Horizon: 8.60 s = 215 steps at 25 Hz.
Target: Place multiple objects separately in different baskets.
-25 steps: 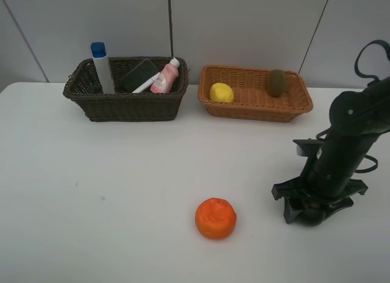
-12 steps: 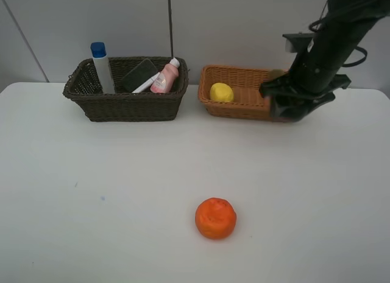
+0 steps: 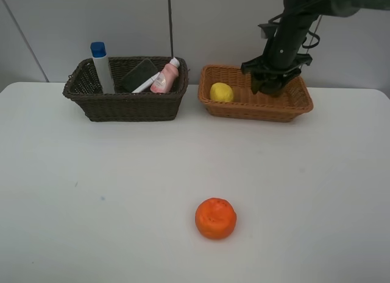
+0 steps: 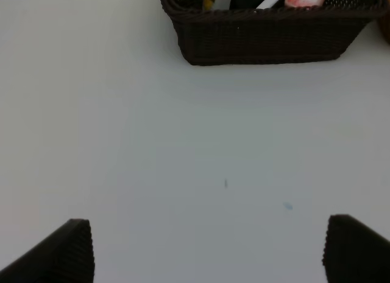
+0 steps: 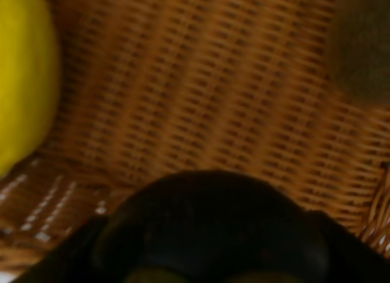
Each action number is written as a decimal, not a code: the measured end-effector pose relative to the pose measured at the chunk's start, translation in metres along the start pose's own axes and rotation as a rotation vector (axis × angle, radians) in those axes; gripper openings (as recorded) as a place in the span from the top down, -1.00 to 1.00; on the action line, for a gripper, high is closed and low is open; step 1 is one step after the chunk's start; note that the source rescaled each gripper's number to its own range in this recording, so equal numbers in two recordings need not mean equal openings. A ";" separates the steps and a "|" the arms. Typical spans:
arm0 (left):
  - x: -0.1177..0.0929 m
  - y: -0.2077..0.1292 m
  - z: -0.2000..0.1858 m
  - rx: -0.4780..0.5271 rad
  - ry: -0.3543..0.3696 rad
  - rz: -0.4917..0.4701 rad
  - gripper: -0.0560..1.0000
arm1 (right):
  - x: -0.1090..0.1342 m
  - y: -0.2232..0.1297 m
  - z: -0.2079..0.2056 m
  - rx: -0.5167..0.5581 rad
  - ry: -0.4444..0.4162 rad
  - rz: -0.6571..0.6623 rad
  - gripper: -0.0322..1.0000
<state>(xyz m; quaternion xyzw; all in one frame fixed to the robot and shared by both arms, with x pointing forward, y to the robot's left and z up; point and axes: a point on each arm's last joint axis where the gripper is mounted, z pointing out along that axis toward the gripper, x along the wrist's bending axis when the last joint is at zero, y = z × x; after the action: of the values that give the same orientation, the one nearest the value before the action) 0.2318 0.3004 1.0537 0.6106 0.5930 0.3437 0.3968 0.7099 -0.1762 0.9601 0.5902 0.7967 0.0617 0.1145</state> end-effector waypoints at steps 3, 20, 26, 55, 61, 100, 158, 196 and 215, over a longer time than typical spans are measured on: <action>0.000 0.000 0.000 0.000 0.000 0.000 -0.98 | -0.001 0.000 0.004 0.016 -0.006 -0.002 -0.87; 0.000 0.000 0.000 0.000 0.000 0.000 -0.98 | 0.031 -0.066 -0.075 0.126 0.156 0.074 -0.98; 0.000 0.000 0.000 0.000 0.000 0.000 -0.98 | 0.089 -0.147 -0.089 0.271 0.165 -0.095 -0.98; 0.000 0.000 0.000 0.000 0.000 0.000 -0.98 | 0.203 -0.227 -0.035 0.205 0.173 -0.468 -0.98; 0.000 0.000 0.000 0.000 0.000 0.000 -0.98 | 0.205 -0.228 -0.023 0.229 0.164 -0.470 -0.98; 0.000 0.000 0.000 0.000 0.000 0.000 -0.98 | 0.214 -0.230 -0.012 0.242 0.227 -0.515 -0.40; 0.000 0.000 0.000 0.000 0.000 0.000 -0.98 | -0.050 -0.276 -0.235 -0.593 -0.028 0.338 -0.99; 0.000 0.000 0.000 -0.001 0.000 0.000 -0.98 | 0.004 -0.458 -0.212 -0.854 -0.057 0.343 -1.00; 0.000 0.000 0.000 -0.001 0.000 0.000 -0.98 | 0.004 -0.458 -0.212 -0.856 -0.057 0.343 -1.00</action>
<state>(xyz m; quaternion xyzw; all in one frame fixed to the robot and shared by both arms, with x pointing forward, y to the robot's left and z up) 0.2318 0.3004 1.0538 0.6104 0.5928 0.3440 0.3970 0.2301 -0.3001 1.0575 0.6146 0.5869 0.3869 0.3579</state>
